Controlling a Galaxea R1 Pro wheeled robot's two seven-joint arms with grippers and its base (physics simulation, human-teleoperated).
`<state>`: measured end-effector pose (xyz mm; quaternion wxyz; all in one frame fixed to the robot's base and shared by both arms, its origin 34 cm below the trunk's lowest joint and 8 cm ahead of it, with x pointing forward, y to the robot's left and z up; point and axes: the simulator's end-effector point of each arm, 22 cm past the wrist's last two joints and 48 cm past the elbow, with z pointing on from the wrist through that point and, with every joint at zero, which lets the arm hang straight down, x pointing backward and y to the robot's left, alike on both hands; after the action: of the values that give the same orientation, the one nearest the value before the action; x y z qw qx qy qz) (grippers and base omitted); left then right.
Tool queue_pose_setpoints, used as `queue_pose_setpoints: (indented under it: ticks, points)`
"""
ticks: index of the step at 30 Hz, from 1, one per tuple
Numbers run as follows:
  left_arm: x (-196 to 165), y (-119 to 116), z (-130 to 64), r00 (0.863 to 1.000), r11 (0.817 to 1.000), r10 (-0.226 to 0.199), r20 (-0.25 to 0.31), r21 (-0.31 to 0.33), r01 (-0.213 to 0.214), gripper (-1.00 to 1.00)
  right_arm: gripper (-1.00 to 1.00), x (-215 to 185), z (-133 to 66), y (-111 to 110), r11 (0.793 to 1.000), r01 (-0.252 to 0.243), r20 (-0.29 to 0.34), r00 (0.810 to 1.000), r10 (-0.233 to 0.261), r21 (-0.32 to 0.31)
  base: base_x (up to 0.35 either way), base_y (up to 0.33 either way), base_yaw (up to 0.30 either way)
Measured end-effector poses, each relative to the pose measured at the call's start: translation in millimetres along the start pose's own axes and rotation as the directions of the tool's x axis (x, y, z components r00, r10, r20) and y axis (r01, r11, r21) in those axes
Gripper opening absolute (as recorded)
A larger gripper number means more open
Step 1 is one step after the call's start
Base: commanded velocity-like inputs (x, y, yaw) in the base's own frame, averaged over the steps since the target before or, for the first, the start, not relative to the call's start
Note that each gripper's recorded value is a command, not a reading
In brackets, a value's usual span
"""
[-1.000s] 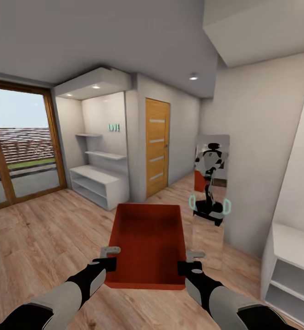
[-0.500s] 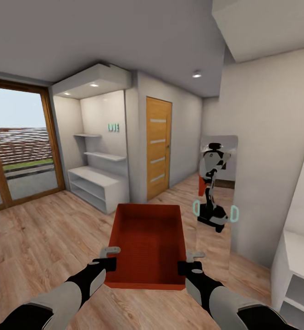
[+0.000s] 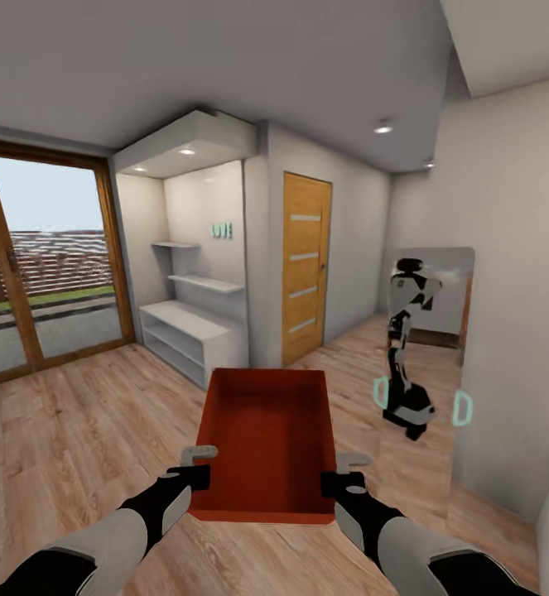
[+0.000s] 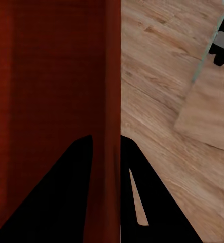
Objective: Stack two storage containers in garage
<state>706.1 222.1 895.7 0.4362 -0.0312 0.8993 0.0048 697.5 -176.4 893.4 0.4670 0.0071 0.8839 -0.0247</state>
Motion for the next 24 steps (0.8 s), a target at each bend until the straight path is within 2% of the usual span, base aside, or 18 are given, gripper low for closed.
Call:
queue_pose_setpoints:
  ticks: [6,24]
  points:
    - [-0.2,-0.2,0.0,1.0,1.0,0.0,0.001,0.0,0.0,-1.0,-1.0,-0.2,0.0,-0.2,1.0,0.0,0.001,1.0,0.0,0.0,0.323,0.089,0.135]
    - [0.0,-0.1,0.0,1.0,1.0,0.0,0.0,0.0,0.0,-1.0,-1.0,0.0,0.0,-0.2,1.0,0.0,0.0,1.0,0.0,0.001,0.323,0.101,0.002]
